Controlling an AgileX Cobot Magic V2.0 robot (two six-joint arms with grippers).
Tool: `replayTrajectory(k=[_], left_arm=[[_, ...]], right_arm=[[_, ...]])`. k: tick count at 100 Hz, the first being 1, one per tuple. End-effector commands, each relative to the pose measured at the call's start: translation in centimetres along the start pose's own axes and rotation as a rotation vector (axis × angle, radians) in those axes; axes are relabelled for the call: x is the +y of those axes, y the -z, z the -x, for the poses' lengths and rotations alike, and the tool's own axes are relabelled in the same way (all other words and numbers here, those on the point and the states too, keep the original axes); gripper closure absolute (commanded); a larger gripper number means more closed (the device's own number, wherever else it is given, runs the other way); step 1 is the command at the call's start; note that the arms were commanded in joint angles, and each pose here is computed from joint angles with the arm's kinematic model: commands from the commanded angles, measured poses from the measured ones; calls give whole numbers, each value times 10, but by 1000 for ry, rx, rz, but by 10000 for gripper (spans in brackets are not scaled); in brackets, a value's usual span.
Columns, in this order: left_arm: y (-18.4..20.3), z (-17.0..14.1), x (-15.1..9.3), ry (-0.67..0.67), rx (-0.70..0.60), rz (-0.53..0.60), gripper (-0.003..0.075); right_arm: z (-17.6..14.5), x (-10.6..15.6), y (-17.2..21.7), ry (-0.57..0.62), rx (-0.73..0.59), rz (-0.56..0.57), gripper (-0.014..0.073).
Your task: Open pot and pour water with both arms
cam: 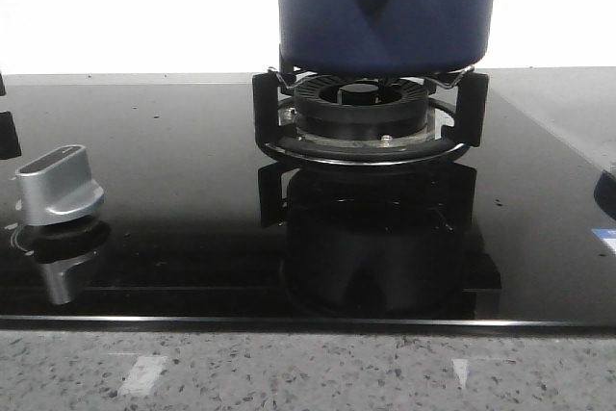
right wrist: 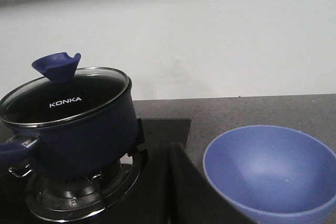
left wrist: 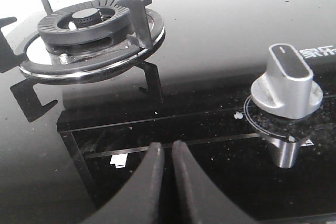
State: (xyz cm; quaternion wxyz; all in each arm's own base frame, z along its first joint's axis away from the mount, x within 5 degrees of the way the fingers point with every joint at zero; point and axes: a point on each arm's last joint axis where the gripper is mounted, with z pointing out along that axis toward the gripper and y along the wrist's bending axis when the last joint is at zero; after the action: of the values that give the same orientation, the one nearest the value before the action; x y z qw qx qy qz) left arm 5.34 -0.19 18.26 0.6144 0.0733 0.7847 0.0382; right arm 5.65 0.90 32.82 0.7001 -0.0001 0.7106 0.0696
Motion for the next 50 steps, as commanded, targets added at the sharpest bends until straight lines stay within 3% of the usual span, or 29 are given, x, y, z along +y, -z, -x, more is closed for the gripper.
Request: replayTrajectory(k=[1,50], left_arm=[[-1,-6,-1,13,-26,6,741],[-1,-6,-1,13,-26,6,740]], right_arm=[[15,0,1,14,-99,-12,663],[15,0,1,14,-93,-10,663]])
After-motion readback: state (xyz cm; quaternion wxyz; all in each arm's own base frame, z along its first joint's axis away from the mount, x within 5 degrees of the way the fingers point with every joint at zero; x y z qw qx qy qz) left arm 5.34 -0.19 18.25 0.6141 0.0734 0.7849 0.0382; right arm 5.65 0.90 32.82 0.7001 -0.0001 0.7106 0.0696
